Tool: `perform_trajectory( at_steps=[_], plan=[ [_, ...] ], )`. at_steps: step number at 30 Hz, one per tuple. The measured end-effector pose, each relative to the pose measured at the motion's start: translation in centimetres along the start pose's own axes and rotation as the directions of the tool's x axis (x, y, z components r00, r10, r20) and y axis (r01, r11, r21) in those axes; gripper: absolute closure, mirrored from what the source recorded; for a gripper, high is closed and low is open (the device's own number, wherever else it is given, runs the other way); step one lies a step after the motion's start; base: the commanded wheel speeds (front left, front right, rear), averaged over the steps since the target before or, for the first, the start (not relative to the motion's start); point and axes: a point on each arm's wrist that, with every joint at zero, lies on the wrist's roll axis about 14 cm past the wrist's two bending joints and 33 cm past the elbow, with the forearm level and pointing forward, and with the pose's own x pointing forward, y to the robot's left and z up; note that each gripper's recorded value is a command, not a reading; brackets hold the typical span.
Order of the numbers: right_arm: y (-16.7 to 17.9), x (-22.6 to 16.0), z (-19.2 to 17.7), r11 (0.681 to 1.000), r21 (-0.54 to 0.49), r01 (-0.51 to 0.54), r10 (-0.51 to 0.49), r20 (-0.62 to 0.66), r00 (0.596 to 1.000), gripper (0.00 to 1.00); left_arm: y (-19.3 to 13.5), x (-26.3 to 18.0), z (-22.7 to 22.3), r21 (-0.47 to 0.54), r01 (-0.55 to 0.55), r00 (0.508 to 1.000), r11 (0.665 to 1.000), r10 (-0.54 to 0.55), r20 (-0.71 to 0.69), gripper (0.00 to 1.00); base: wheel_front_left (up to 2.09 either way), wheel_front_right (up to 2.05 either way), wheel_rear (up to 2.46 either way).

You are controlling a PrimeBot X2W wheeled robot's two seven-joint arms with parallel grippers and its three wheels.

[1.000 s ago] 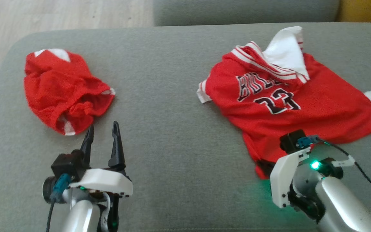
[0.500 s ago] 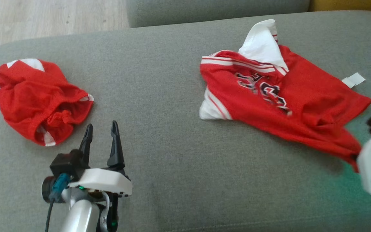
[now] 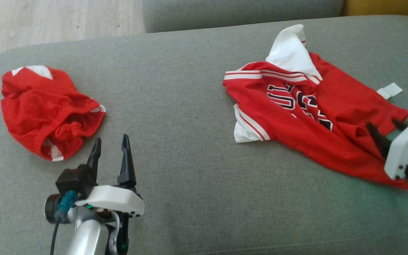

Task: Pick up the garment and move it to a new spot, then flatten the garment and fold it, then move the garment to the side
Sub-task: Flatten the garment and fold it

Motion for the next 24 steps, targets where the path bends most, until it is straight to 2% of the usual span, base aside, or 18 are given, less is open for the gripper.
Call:
perform_trajectory(
  at_steps=[3, 4, 8, 11, 15, 22, 24],
  plan=[
    [1.2, -0.8, 3.3, 0.999, 0.014, -0.029, 0.026, 0.177, 0.984, 0.0, -0.3, 0.1, 0.0, 0.006, 0.012, 1.0, 1.0, -0.012, 0.001, 0.0, 0.0, 0.0, 0.0],
    [1.9, -1.6, 5.2, 0.998, 0.044, -0.05, 0.035, 0.293, 0.955, 0.0, -0.5, 0.3, 0.0, 0.005, 0.017, 1.0, 1.0, -0.017, 0.002, 0.0, 0.0, 0.0, 0.0],
    [5.3, -1.8, 5.9, 0.989, 0.07, -0.131, 0.093, 0.393, 0.915, 0.0, -0.6, 0.4, 0.0, 0.002, 0.024, 1.0, 1.0, -0.024, 0.0, 0.0, 0.0, 0.0, 0.0],
    [8.8, -1.0, 5.3, 0.98, 0.034, -0.195, 0.166, 0.396, 0.903, 0.0, -0.7, 0.4, -0.2, 0.002, 0.031, 1.0, 1.0, -0.031, -0.005, 0.0, 0.0, 0.0, 0.0],
    [13.6, 0.9, 4.6, 0.958, -0.003, -0.287, 0.271, 0.338, 0.901, 0.0, 0.0, 0.4, 0.1, 0.006, 0.012, 1.0, 1.0, -0.012, 0.004, 0.0, 0.0, 0.0, 0.0],
    [19.9, 4.3, 7.1, 0.917, -0.148, -0.37, 0.394, 0.199, 0.897, 0.0, 2.6, -0.9, 0.4, 0.005, -0.069, 0.998, 0.998, 0.069, 0.006, 0.0, 0.0, 0.0, 0.0],
    [21.3, 5.4, 6.8, 0.903, -0.19, -0.385, 0.411, 0.126, 0.903, 0.0, 3.2, -1.3, 0.3, 0.003, -0.091, 0.996, 0.996, 0.091, 0.004, 0.0, 0.0, 0.0, 0.0]
  ],
)
